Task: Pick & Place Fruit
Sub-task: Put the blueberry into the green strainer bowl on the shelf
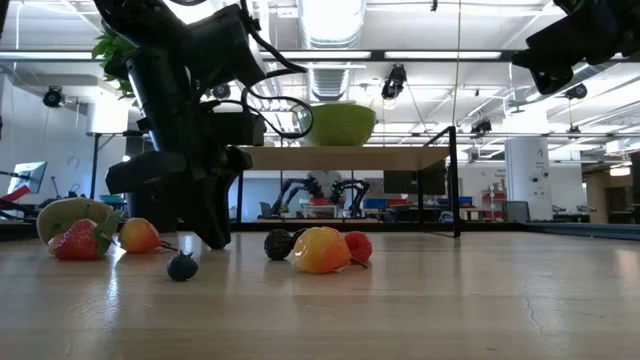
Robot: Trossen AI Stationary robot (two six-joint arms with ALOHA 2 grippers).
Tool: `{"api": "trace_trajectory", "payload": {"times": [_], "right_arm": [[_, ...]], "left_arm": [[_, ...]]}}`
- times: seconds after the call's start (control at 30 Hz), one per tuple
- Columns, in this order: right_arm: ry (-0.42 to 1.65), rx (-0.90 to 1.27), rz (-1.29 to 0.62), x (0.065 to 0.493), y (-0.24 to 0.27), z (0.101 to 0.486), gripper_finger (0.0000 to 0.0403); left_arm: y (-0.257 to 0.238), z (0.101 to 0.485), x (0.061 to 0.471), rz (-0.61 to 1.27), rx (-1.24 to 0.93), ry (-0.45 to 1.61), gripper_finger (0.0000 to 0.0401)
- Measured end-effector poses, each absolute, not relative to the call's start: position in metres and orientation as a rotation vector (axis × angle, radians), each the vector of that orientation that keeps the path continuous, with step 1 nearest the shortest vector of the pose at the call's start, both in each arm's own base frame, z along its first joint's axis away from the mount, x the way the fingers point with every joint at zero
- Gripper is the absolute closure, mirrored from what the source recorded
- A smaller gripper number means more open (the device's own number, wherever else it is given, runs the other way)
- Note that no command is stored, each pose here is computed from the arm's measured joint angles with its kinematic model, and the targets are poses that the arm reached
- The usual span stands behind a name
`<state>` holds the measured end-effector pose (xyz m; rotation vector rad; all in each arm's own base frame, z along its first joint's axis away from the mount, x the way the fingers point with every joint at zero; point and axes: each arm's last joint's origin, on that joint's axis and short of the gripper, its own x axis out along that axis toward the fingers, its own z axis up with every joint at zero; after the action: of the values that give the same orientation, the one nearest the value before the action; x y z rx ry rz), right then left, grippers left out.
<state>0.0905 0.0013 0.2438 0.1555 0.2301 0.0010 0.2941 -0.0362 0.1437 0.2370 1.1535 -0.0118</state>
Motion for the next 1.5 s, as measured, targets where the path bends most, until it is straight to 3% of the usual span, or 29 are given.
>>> {"api": "trace_trajectory", "payload": {"times": [0.27, 0.47, 0.87, 1.1, 1.5], "right_arm": [[0.23, 0.156, 0.001, 0.09, 0.001, 0.244, 0.0226], [0.23, 0.156, 0.001, 0.09, 0.001, 0.244, 0.0213], [0.23, 0.156, 0.001, 0.09, 0.001, 0.244, 0.0199], [0.23, 0.156, 0.001, 0.09, 0.001, 0.244, 0.0216], [0.23, 0.155, 0.001, 0.09, 0.001, 0.244, 0.0252]], "left_arm": [[-0.037, 0.151, 0.302, -0.02, 0.236, 1.126, 0.0339], [-0.04, 0.188, 0.328, -0.041, 0.282, 0.986, 0.0339], [-0.012, 0.311, 0.376, 0.203, 0.509, 0.642, 0.0339], [0.031, 0.372, 0.379, 0.358, 0.494, 0.506, 0.0339], [0.121, 0.379, 0.36, 0.637, 0.272, 0.498, 0.0339]]}}
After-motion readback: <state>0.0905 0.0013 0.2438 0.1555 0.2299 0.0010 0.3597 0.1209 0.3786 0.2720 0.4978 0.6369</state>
